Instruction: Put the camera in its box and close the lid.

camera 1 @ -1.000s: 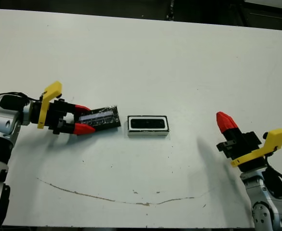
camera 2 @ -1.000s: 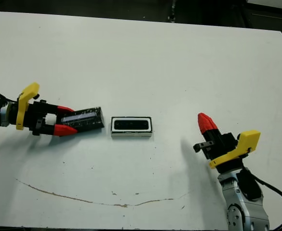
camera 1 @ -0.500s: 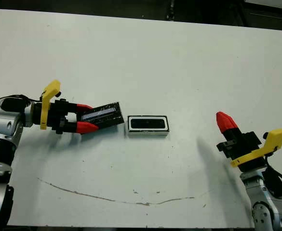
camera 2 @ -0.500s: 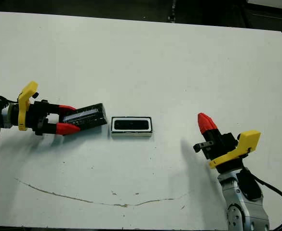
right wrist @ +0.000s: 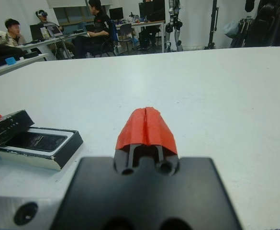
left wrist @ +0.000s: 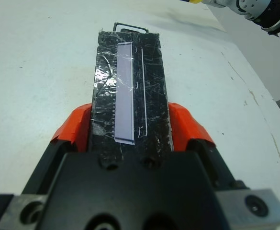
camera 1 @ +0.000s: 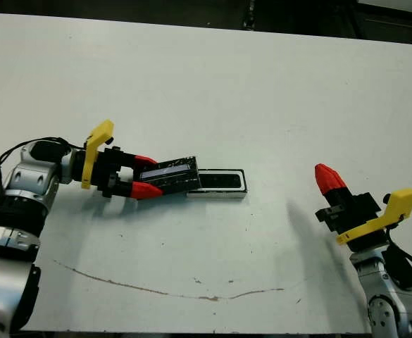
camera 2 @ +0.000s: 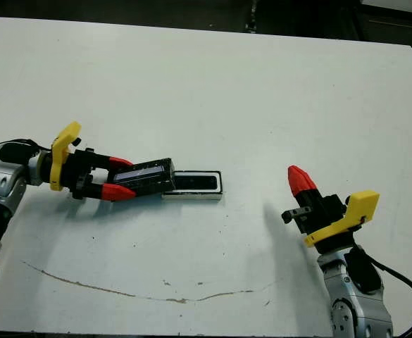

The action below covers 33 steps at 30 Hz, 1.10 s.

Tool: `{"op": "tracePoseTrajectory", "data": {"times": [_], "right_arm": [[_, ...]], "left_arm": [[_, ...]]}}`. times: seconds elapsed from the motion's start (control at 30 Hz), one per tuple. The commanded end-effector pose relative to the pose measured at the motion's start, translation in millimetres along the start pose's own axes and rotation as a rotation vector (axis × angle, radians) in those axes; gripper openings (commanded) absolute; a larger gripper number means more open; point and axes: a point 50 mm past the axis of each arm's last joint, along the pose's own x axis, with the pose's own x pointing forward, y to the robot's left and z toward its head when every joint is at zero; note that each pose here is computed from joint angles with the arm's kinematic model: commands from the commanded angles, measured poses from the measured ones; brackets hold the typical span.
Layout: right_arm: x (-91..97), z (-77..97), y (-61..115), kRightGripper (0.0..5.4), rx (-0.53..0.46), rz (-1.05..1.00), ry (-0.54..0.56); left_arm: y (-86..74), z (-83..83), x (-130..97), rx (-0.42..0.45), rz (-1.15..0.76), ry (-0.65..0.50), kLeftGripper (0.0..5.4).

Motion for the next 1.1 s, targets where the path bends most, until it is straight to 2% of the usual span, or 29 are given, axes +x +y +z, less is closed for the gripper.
{"op": "tracePoseTrajectory", "data": {"times": [0.03, 0.33, 0.5, 0.63, 0.73, 0.93, 1.1], "right_arm": [[-2.9, -0.2, -2.8, 0.0, -0.012, -0.003, 0.023], [-2.6, -0.5, -2.5, 0.0, -0.011, -0.003, 0.021], [-2.7, -0.9, -2.5, 0.0, -0.008, -0.002, 0.02], [-2.4, -1.3, -3.1, 0.0, -0.007, -0.003, 0.017], [-2.6, -1.3, -3.0, 0.0, -0.016, -0.003, 0.021], [-2.3, -1.4, -2.4, 0.0, -0.001, 0.0, 0.017], [-2.7, -1.5, -2.5, 0.0, 0.005, -0.008, 0.024]], "left_arm": [[-0.1, -0.8, 8, 0.008, -0.032, 0.007, 3.18], [-1.3, -2.4, 21, 0.054, -0.033, 0.022, 3.18], [-2.9, -4.6, 31, -0.01, 0.039, -0.022, 3.18], [-6.6, -3.6, 39, 0.012, 0.059, -0.032, 3.18], [-8.7, -2.8, 47, 0.06, 0.053, -0.044, 3.18], [-10.1, -2.0, 60, 0.052, 0.02, -0.018, 3.18], [-11.8, -0.2, 71, 0.083, -0.026, -0.019, 3.18]]}}
